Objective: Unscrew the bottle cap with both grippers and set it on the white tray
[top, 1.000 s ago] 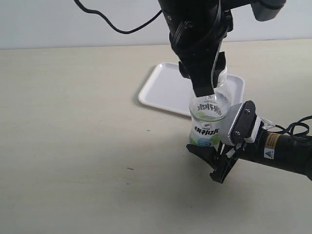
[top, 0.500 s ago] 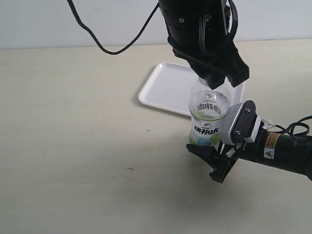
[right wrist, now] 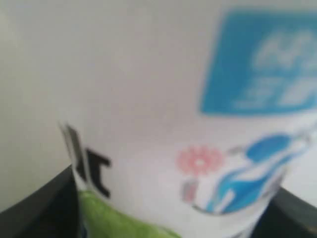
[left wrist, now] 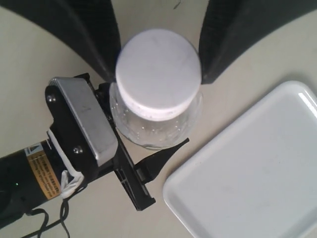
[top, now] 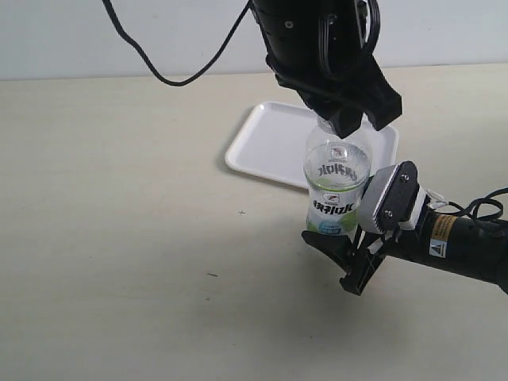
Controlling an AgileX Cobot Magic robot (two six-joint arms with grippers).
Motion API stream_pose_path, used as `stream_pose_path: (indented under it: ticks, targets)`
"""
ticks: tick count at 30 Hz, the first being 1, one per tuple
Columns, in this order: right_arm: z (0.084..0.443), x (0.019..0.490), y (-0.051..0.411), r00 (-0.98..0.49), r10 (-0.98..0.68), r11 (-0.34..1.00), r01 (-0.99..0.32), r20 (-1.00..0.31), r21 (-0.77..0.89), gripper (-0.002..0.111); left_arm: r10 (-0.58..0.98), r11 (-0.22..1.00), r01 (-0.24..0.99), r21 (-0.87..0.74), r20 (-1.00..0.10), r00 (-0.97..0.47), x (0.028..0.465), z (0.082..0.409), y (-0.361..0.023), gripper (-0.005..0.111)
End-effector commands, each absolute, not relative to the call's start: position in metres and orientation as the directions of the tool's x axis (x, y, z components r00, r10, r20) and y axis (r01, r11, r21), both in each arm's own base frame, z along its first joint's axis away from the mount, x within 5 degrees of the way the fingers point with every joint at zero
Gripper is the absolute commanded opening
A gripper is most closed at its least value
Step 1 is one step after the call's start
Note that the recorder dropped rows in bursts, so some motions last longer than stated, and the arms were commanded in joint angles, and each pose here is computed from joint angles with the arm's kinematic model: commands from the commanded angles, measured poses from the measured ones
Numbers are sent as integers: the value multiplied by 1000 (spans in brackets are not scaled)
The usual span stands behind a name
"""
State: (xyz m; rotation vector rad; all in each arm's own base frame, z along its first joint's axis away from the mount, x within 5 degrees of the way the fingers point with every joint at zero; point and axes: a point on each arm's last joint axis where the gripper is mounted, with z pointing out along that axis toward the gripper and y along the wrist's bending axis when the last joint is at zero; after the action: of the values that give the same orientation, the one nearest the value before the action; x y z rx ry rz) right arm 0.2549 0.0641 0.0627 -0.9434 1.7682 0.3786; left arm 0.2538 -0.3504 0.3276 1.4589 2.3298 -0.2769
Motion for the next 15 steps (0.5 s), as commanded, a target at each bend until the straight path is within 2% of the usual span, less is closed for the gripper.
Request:
stream_pose_path:
  ticks: [1, 15]
  targets:
    - [67, 258, 64, -116, -399, 645, -741, -910, -188, 0, 809, 441, 896, 51, -456, -372, 254, 344, -342, 0]
    - [66, 257, 64, -123, -405, 643, -743, -906, -186, 0, 817, 422, 906, 36, -449, -362, 253, 339, -346, 0]
